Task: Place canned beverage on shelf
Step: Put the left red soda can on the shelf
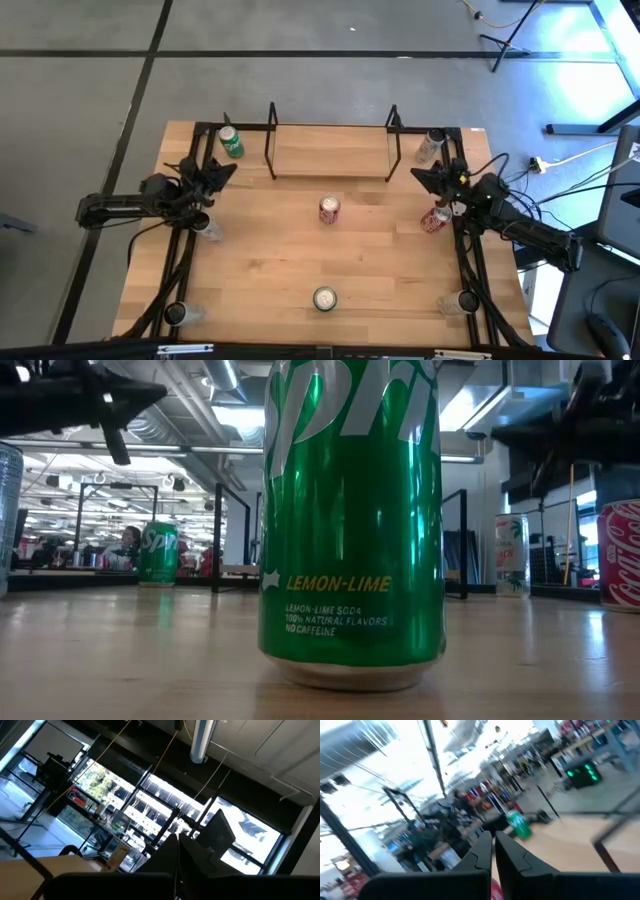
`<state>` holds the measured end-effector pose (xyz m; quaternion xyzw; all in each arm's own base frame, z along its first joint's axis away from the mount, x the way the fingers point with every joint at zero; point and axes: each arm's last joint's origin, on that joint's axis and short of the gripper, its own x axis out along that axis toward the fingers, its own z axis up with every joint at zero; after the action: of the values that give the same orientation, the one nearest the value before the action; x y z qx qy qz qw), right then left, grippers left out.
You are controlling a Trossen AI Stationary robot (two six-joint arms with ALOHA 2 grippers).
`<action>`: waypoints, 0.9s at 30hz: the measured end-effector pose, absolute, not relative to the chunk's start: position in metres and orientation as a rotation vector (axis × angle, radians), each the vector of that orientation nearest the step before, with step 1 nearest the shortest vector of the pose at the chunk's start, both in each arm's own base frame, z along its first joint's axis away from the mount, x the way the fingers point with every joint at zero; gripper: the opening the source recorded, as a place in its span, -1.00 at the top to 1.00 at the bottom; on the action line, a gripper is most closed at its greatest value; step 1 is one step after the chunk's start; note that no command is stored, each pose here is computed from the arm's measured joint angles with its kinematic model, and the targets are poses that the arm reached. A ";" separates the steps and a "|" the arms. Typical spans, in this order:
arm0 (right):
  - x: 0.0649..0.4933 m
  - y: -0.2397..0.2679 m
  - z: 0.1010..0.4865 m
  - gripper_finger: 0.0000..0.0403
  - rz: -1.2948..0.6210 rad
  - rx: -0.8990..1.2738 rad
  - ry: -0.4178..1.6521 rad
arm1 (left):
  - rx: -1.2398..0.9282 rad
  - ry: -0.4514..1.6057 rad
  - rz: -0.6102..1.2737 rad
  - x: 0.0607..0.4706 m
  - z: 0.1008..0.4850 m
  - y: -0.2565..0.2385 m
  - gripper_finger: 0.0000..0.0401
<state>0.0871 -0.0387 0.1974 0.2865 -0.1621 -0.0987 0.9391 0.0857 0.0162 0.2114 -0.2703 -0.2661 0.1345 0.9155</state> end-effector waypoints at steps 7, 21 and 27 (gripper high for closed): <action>0.098 -0.045 0.246 0.94 -0.250 0.509 -0.294 | -0.485 -0.571 0.306 0.083 0.231 0.016 0.95; 0.206 -0.091 0.335 0.94 -0.022 0.613 -0.044 | -0.441 -0.551 0.334 0.085 0.233 0.017 0.95; 0.249 -0.105 0.358 0.79 0.069 0.576 -0.002 | -0.436 -0.550 0.337 0.085 0.233 0.017 0.95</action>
<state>0.2488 -0.1045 0.3581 0.2839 -0.0008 0.0341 0.9582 0.0849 0.0170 0.2335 -0.2123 -0.2683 0.1643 0.9252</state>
